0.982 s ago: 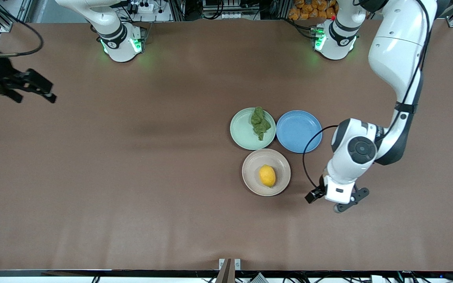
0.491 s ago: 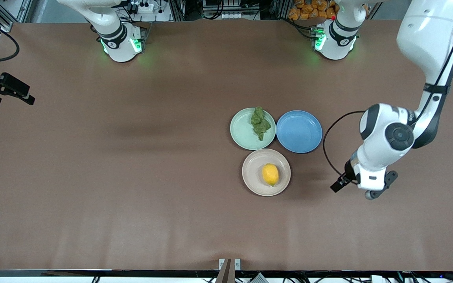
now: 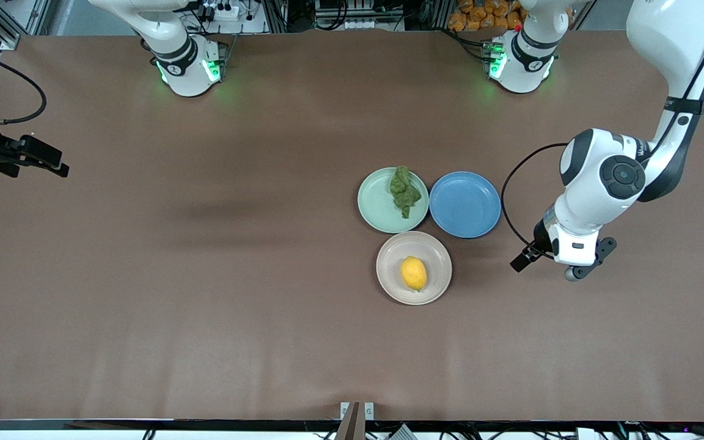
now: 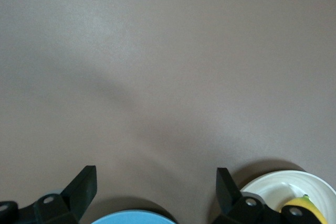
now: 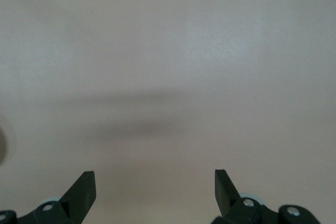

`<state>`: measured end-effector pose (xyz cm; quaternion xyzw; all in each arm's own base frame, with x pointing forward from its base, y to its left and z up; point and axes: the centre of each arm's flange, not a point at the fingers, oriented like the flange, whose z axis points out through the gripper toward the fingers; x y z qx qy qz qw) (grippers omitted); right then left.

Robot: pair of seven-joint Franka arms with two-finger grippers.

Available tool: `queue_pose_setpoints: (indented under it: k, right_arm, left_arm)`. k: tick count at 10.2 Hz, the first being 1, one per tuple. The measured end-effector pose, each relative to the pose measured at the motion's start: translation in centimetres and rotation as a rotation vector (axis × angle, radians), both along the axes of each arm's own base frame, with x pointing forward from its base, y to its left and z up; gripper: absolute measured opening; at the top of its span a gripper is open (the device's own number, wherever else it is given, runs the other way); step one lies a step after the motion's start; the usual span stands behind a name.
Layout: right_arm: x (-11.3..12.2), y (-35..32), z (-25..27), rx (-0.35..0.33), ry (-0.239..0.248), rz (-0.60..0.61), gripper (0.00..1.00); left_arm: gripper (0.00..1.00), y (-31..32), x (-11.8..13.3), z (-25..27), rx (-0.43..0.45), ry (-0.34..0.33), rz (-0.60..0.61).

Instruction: Place lemon and lettuce in plates

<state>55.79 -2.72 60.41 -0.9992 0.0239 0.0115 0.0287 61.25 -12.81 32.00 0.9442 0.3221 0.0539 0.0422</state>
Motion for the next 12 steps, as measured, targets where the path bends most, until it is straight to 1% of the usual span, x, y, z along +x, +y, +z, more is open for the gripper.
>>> queue_pose_setpoints:
  k: [1, 3, 5, 6, 7, 9, 10, 11, 12]
  right_arm:
    - [0.0, 0.0, 0.4, -0.02, -0.007, 0.005, 1.0]
    - [0.1, 2.6, 0.7, -0.069, -0.015, 0.049, 1.0]
    - [0.1, 4.0, 0.8, -0.076, -0.019, 0.055, 1.0]
    - [0.1, 3.9, 0.8, -0.077, -0.021, 0.052, 1.0]
    - [0.1, 3.6, 1.0, -0.077, -0.026, 0.047, 1.0]
    - [0.1, 3.2, 1.6, -0.077, -0.041, 0.04, 1.0]
    - [0.0, 3.2, 1.8, -0.078, -0.047, 0.039, 1.0]
    - [0.1, 3.2, 1.9, -0.078, -0.059, 0.039, 1.0]
    - [0.4, 3.2, 2.1, -0.078, -0.083, 0.039, 1.0]
  left_arm:
    - [1.0, 0.2, 0.1, 0.1, -0.001, -0.003, 0.003]
    - [1.0, 1.3, 0.3, 0.0, 0.001, -0.002, 0.021]
    - [1.0, 4.1, 0.6, -0.2, 0.003, 0.001, 0.058]
    - [1.0, 5.4, 0.7, -0.3, 0.007, 0.003, 0.054]
    - [1.0, 7.1, 0.7, -0.6, 0.023, 0.021, 0.011]
    - [1.0, 10.4, -0.2, -2.3, 0.089, 0.118, -0.122]
    - [1.0, 11.0, -0.7, -2.8, 0.107, 0.145, -0.155]
    - [1.0, 10.9, -1.5, -2.7, 0.108, 0.159, -0.181]
    - [1.0, 11.0, -2.6, -2.2, 0.094, 0.165, -0.207]
